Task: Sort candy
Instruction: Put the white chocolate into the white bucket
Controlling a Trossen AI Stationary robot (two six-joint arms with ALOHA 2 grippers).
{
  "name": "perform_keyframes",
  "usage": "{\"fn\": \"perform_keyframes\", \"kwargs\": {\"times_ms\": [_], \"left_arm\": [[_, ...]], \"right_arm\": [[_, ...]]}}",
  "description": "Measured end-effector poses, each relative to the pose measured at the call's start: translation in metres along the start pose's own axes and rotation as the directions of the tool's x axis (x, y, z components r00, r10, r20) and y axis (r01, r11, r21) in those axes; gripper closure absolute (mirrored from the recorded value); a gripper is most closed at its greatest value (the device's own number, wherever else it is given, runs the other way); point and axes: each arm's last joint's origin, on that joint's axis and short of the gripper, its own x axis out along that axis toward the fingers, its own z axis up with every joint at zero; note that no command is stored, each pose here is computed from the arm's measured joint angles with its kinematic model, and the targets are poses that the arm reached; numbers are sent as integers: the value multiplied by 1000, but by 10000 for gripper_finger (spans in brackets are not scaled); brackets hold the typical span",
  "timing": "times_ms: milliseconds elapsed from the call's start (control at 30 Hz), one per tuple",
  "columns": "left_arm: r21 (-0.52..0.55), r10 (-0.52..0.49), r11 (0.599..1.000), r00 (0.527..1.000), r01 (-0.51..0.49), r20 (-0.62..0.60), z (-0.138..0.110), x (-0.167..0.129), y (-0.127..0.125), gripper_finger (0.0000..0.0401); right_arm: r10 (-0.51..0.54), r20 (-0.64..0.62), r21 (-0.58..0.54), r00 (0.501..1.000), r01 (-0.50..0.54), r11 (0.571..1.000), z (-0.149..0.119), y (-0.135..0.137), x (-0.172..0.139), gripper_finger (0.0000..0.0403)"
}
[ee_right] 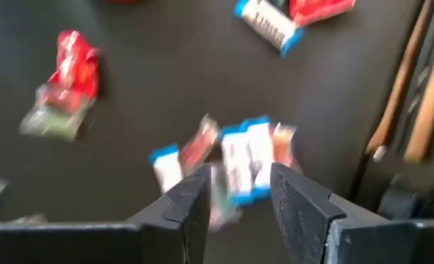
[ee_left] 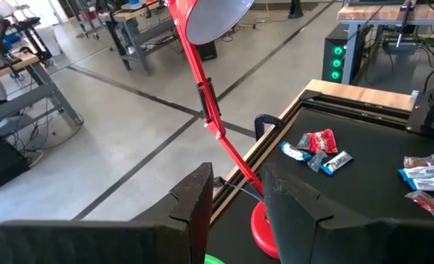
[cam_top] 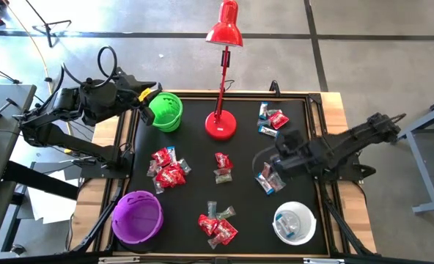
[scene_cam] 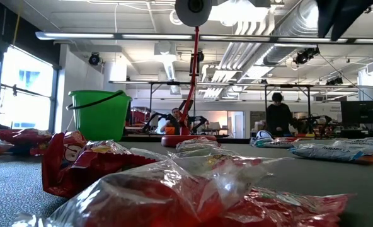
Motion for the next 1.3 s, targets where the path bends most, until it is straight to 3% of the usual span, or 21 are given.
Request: {"fn": "perform_keyframes", "kwargs": {"times_ms": [167, 433, 767, 1000, 1300], "left_arm": [[19, 4, 1000, 1000, -4, 1, 0, 0, 0, 295], [15, 81, 997, 997, -81, 7, 1, 3, 0, 295], [-27, 173, 985, 985, -173, -3, 2, 11, -5, 295], [-112, 210, 971, 978, -210, -7, 2, 13, -6, 295], [-161, 211, 964, 977, -210, -10, 1, 13, -6, 295]], "right_arm": [[-26, 18, -168, 1000, 28, 985, 34, -1, 15, 266], [-87, -100, -285, 991, 55, 957, 91, -24, 42, 266], [78, -94, -324, 993, -104, 940, 160, -54, 76, 266], [37, -260, -394, 965, -142, 908, 180, -61, 121, 266], [-25, -440, -500, 898, -221, 837, 182, -47, 174, 266]]}}
